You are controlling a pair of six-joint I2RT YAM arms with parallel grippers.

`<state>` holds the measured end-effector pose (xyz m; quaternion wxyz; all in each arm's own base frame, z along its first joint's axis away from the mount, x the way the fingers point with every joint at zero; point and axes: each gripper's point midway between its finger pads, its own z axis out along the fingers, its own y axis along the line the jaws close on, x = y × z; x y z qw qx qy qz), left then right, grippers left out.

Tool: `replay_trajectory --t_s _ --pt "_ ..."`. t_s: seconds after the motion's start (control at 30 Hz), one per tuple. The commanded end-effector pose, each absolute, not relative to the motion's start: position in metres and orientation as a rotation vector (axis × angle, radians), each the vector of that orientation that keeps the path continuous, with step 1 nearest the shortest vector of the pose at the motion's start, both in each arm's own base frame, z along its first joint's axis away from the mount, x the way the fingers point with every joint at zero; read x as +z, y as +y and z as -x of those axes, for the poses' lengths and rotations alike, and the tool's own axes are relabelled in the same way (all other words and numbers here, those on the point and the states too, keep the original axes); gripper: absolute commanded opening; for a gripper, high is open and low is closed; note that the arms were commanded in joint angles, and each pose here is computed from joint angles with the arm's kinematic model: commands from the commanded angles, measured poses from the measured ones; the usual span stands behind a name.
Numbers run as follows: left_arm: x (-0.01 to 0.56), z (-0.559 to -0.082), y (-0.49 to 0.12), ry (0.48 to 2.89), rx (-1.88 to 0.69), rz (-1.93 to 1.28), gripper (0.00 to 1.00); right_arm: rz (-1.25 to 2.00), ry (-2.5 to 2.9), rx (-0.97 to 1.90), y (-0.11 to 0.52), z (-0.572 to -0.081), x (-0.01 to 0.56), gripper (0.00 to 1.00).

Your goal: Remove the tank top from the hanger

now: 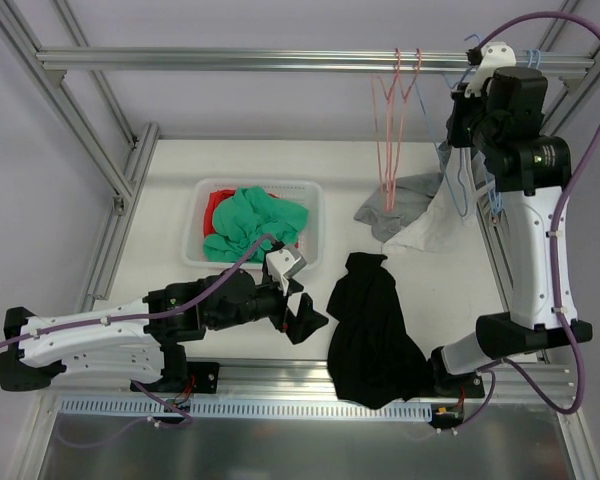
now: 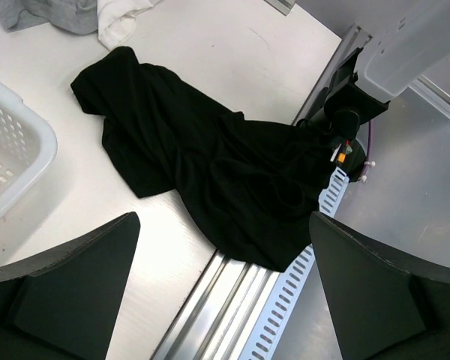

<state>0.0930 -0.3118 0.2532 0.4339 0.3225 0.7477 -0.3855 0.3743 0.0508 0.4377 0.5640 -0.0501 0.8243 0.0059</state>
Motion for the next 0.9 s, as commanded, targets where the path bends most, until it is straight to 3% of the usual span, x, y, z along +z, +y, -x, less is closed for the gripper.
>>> replay_trajectory --t_s 0.0,0.37,0.77,0.83,0.87 --pt "0.260 -0.090 -0.311 1.851 -0.990 -0.781 0.99 0.144 1.850 0.029 0.054 -0.383 0.468 0.00" --pt "0.238 -0.092 -0.320 1.909 -0.944 -0.815 0.99 0.189 2.050 0.018 0.065 -0.408 0.393 0.00" --pt "0.219 -0.093 -0.344 1.978 -0.908 -0.863 0.99 0.205 2.065 0.041 0.071 -0.409 0.386 0.00" --pt "0.216 -0.094 -0.349 1.992 -0.899 -0.864 0.99 0.200 2.067 0.031 0.069 -0.404 0.386 0.14" --pt "0.216 -0.095 -0.351 1.994 -0.897 -0.862 0.99 0.185 2.067 0.011 0.063 -0.397 0.386 0.47"
